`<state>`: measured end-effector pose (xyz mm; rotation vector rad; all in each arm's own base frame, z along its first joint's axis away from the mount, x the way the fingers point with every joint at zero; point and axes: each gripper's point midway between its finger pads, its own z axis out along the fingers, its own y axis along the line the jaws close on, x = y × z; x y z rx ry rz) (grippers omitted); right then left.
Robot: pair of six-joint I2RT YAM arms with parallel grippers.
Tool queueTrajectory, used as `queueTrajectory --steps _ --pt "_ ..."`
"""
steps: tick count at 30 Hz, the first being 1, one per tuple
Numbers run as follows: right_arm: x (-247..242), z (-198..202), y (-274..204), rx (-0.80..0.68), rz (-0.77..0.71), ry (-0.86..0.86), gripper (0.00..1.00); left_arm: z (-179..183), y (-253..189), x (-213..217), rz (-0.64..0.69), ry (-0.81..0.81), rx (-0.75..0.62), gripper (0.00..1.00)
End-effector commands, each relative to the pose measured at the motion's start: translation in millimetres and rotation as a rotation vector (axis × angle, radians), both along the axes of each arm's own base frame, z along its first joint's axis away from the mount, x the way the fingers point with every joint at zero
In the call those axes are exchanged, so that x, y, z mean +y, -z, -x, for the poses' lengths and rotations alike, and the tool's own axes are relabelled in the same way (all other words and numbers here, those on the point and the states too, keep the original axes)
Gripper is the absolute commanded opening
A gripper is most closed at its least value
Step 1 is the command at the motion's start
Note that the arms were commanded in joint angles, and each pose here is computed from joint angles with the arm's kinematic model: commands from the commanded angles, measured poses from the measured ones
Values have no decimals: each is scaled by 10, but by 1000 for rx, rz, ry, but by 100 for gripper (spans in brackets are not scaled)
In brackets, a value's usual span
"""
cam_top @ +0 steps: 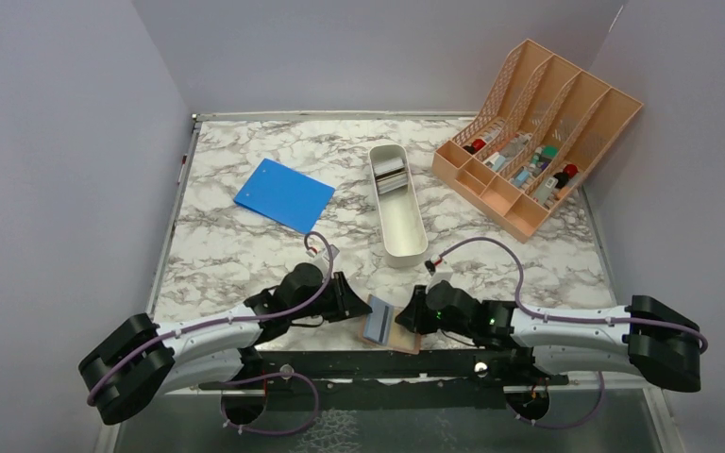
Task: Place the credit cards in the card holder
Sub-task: Turn over the card slot in the card holder.
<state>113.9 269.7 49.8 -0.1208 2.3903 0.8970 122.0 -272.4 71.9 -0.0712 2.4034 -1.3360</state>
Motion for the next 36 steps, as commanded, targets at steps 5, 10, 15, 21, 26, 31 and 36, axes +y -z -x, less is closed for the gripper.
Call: queueTrajectory --steps 5,10,15,21,26,31,36 --pt "-53 0 266 0 37 10 19 -25 -87 -141 11 61 -30 24" --pt "-81 36 343 17 25 13 19 -12 -26 -166 -11 75 -24 26" --pt "-129 51 390 27 15 30 19 13 -27 -228 -7 102 -23 26" --pt "-138 58 411 33 9 36 19 20 -101 -264 12 106 -37 6" --pt "-90 53 402 26 8 18 19 44 -204 -277 49 110 -53 2" --pt "-58 57 400 27 -9 13 19 85 -308 -303 96 122 -73 9" --pt "-31 59 400 27 -15 6 19 120 -299 -328 103 140 -69 2"
